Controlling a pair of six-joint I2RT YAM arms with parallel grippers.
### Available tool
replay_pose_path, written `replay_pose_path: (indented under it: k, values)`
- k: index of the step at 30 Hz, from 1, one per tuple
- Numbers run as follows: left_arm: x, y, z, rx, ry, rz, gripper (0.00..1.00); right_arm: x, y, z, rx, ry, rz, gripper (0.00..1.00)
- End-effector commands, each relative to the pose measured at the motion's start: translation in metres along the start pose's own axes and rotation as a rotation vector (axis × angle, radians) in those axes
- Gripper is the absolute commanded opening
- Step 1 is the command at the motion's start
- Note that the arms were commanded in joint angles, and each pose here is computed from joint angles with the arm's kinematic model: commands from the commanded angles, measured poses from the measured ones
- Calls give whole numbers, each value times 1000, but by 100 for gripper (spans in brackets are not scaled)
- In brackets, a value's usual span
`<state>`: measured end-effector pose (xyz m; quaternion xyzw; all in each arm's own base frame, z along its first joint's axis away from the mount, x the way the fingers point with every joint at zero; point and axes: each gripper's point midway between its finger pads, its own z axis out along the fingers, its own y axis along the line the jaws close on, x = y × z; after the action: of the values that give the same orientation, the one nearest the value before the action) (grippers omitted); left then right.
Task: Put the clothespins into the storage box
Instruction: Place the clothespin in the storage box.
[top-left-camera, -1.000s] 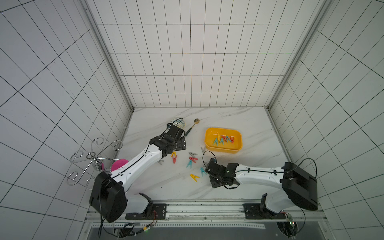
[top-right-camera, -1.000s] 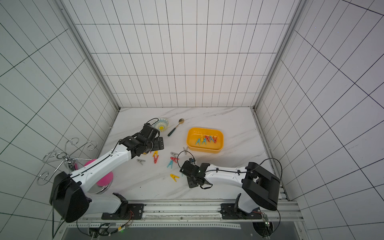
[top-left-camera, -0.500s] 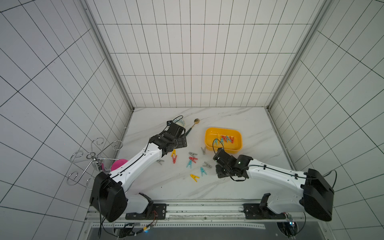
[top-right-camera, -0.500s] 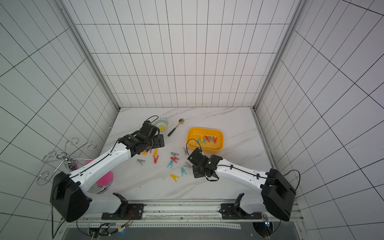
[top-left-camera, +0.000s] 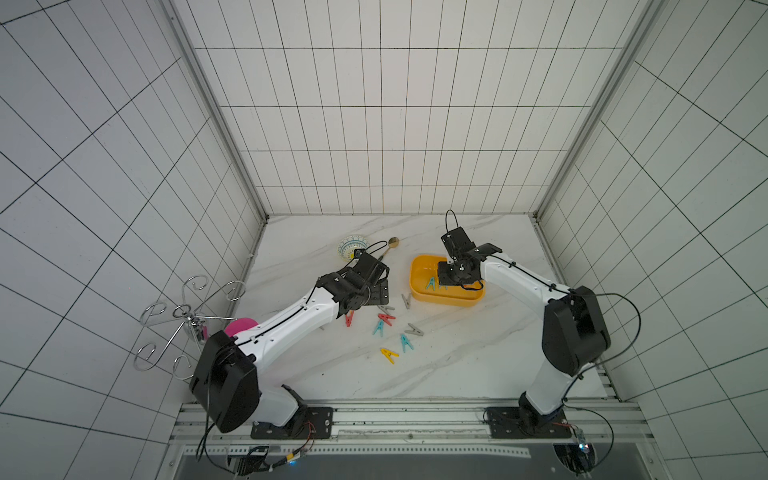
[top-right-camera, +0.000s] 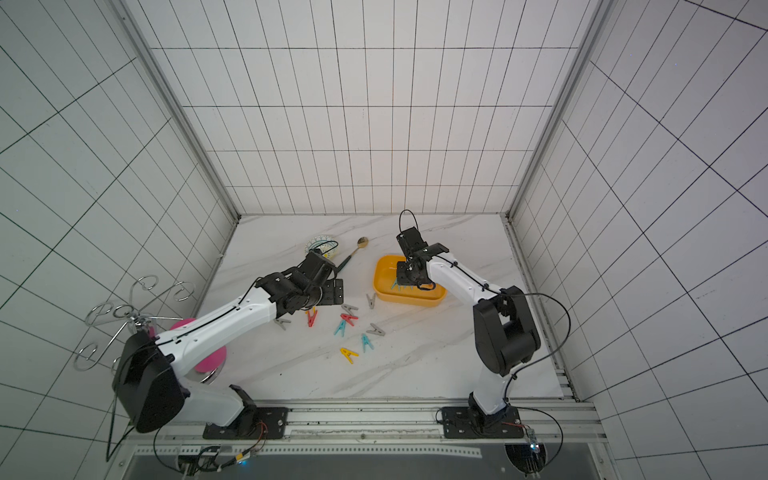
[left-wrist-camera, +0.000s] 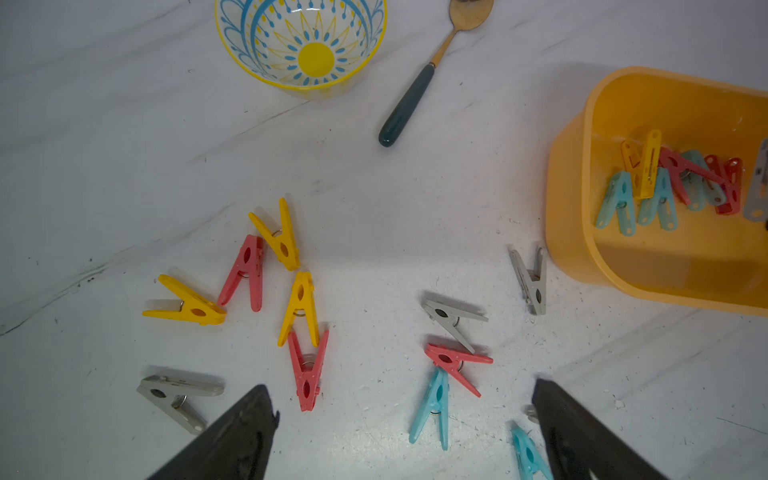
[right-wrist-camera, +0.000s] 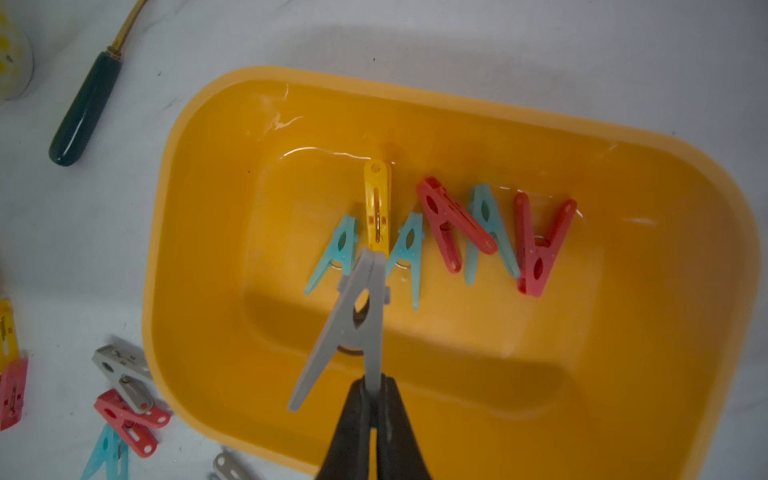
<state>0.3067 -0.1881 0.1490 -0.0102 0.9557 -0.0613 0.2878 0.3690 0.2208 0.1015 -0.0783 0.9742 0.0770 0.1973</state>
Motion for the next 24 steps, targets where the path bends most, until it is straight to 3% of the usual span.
replay_pose_path:
  k: [1,13,24]
  values:
    - [-4,-6,5,11,-12,-12,98,-13,5,9,-39,32,-30,9]
    - [-5,-4,13,-27,-9,11,98,-20,4,54,-31,107,-23,9]
    - [-2,-3,17,-40,0,15,98,-23,29,61,-134,124,-56,12]
